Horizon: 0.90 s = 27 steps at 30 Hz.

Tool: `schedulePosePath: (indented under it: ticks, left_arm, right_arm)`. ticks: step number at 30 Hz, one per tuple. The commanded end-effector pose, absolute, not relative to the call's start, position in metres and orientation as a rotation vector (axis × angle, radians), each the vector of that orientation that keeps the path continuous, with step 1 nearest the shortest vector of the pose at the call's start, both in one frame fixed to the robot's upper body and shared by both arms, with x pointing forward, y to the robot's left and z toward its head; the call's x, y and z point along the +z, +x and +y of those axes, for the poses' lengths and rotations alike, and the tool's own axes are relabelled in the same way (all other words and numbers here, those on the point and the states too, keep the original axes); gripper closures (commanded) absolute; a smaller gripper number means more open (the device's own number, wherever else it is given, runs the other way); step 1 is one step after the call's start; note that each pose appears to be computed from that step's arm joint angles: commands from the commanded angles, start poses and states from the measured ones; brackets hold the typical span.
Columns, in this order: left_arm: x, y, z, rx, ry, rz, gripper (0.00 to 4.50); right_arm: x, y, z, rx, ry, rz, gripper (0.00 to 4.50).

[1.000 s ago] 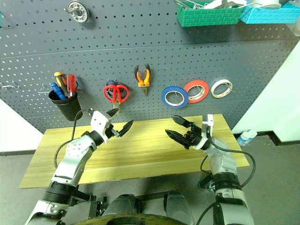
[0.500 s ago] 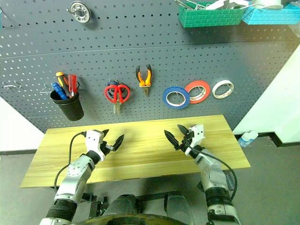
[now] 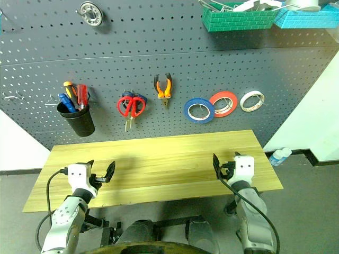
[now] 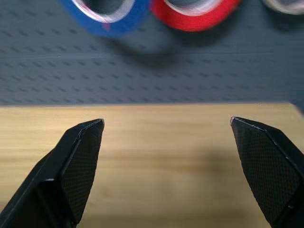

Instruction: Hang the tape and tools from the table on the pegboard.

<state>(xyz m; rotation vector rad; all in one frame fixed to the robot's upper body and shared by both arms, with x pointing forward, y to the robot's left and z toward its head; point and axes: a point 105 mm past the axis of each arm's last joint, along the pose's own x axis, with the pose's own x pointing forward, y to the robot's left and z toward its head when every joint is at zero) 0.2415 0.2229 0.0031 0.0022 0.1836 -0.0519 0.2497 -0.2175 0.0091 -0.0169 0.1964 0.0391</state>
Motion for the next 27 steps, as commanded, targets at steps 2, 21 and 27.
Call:
schedulePosePath:
  ticks: [2,21,27]
  left_arm:
    - [0.022,0.239,0.223,-0.062,0.047,0.136,0.08]
    - [0.004,0.204,0.223,-0.016,0.038,0.196,0.08]
    - [0.0,0.199,0.222,-0.014,0.04,0.201,0.08]
  right_arm:
    - [0.033,0.244,-0.225,-0.019,-0.088,0.145,0.0]
    - [0.029,0.226,-0.209,0.06,-0.029,0.215,0.0]
    - [0.028,0.227,-0.207,0.082,-0.012,0.219,0.0]
